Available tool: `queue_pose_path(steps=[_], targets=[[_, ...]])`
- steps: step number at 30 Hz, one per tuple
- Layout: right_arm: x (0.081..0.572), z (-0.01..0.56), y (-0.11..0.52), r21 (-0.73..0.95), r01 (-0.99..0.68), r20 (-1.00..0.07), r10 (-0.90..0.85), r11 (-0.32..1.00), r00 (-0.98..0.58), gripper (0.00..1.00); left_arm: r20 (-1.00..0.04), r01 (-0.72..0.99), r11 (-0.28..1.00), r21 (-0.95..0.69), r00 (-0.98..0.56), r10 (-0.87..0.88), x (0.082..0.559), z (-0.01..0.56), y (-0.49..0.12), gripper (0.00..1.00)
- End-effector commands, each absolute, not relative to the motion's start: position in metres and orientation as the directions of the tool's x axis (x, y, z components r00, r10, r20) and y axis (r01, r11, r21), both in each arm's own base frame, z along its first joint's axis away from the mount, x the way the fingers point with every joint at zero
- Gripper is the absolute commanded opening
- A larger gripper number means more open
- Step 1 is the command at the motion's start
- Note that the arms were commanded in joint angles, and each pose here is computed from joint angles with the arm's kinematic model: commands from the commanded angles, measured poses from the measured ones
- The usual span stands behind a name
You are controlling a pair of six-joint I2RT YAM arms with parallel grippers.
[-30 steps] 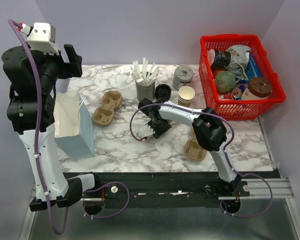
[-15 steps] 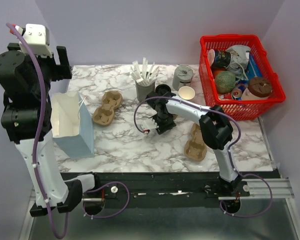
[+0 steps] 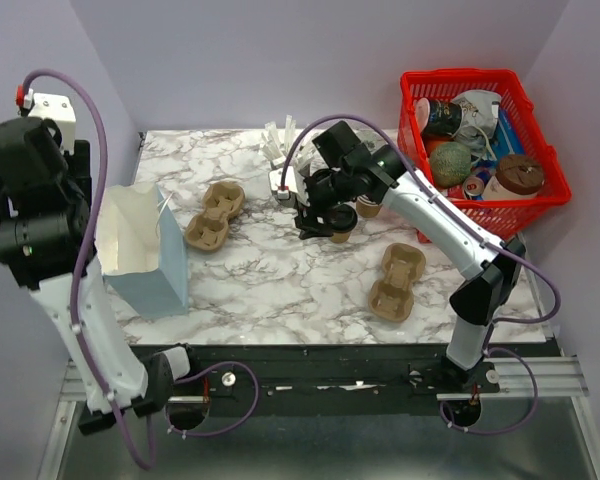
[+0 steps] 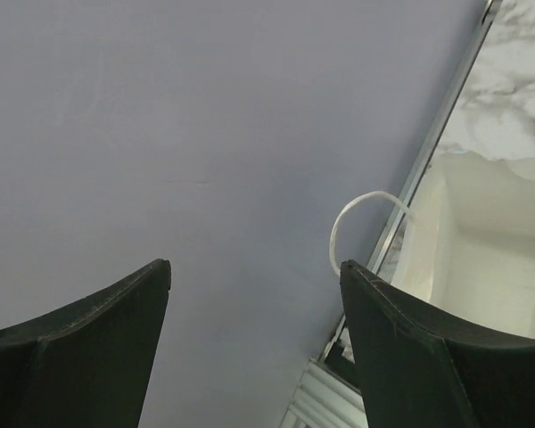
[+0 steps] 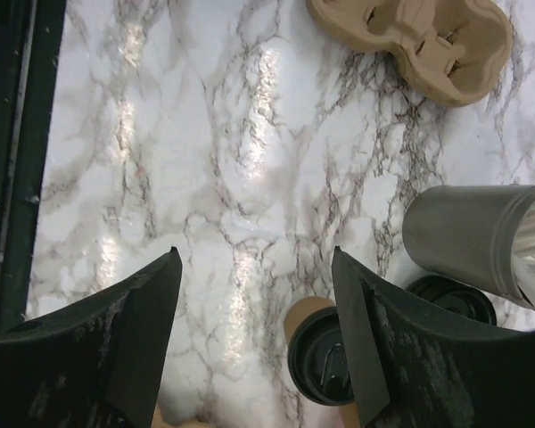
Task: Pack the takeout coffee
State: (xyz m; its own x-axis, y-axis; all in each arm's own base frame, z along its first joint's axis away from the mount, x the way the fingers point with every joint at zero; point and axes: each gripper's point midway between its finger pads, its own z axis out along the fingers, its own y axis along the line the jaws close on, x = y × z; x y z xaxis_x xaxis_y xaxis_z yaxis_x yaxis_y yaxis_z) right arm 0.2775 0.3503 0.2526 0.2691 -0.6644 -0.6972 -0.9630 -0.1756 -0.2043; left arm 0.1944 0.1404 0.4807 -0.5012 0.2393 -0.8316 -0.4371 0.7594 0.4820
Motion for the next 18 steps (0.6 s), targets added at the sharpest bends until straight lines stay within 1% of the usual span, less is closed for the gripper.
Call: queue_pose_path(steps=[1, 4, 6, 7, 8, 10, 12, 15, 16, 18], targets=[[0.254, 0.247, 0.359, -0.013, -0.987, -0.745, -0.657, -0.159, 0.116, 0.77, -0.587, -0.274, 0.814, 0.512, -0.804, 0.099, 0.192, 0.401, 0.157, 0.82], [0.254, 0.247, 0.355, -0.014, -0.988, -0.736, -0.667, -0.152, 0.113, 0.77, -0.527, -0.259, 0.850, 0.458, -0.850, 0.025, 0.187, 0.366, 0.163, 0.80], [0.254, 0.245, 0.352, -0.021, -0.989, -0.727, -0.677, -0.147, 0.116, 0.77, -0.506, -0.259, 0.872, 0.415, -0.862, -0.016, 0.187, 0.349, 0.161, 0.80], [0.253, 0.243, 0.350, -0.018, -0.989, -0.721, -0.683, -0.147, 0.115, 0.77, -0.461, -0.246, 0.884, 0.398, -0.886, -0.040, 0.185, 0.332, 0.161, 0.78], [0.254, 0.242, 0.350, -0.019, -0.989, -0.717, -0.687, -0.144, 0.114, 0.77, -0.453, -0.261, 0.885, 0.384, -0.889, -0.066, 0.184, 0.324, 0.163, 0.77], [0.255, 0.241, 0.349, -0.020, -0.989, -0.713, -0.692, -0.144, 0.115, 0.77, -0.437, -0.277, 0.902, 0.331, -0.892, -0.113, 0.181, 0.309, 0.164, 0.74], [0.256, 0.239, 0.348, -0.019, -0.990, -0.708, -0.697, -0.138, 0.110, 0.77, -0.461, -0.274, 0.927, 0.257, -0.877, -0.131, 0.186, 0.304, 0.159, 0.74], [0.257, 0.236, 0.349, -0.011, -0.992, -0.705, -0.703, -0.128, 0.099, 0.77, -0.454, -0.288, 0.939, 0.189, -0.873, -0.177, 0.185, 0.295, 0.158, 0.73], [0.258, 0.234, 0.350, -0.005, -0.992, -0.703, -0.705, -0.126, 0.093, 0.77, -0.448, -0.272, 0.953, 0.132, -0.874, -0.187, 0.189, 0.287, 0.153, 0.72], [0.258, 0.234, 0.350, -0.003, -0.992, -0.703, -0.705, -0.127, 0.092, 0.77, -0.444, -0.251, 0.964, 0.086, -0.876, -0.188, 0.193, 0.280, 0.146, 0.71]])
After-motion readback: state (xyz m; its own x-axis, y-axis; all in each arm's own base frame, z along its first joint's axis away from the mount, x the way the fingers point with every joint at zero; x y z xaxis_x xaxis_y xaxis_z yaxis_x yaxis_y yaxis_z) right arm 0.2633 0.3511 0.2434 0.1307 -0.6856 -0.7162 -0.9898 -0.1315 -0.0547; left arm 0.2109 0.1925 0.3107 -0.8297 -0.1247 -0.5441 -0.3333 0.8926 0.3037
